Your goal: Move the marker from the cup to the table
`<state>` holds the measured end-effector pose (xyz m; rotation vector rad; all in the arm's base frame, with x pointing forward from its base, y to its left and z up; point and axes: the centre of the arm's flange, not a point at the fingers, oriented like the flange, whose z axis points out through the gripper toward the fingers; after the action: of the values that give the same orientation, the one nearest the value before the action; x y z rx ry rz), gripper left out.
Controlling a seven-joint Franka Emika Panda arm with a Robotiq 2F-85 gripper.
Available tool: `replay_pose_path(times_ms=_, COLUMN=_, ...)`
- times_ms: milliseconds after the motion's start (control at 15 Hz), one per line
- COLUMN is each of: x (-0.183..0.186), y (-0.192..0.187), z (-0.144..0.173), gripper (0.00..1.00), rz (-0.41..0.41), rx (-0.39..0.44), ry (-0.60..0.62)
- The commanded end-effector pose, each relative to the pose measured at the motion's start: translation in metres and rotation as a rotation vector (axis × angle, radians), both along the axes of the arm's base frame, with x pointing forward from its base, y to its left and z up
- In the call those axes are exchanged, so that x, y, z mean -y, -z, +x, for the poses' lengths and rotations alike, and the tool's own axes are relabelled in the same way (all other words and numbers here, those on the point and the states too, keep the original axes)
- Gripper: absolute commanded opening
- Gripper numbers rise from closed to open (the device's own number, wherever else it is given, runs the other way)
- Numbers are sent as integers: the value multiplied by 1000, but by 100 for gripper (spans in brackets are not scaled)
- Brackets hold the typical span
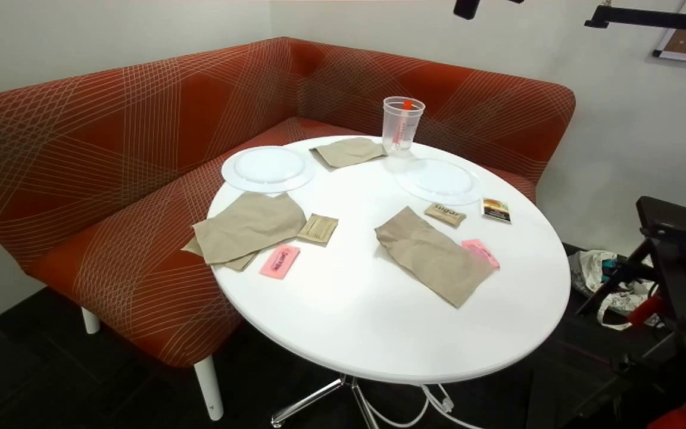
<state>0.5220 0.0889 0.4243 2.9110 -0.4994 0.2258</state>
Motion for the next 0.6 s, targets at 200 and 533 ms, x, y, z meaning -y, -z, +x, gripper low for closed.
replay_pose_path(times_ms=200, x=27, y=24, z=73, gripper=100, rz=24, rx=68, ry=371)
replay_pose_path(times_ms=533, x=58, y=29, z=92, gripper=100, rz=-5, rx=158, ry=638)
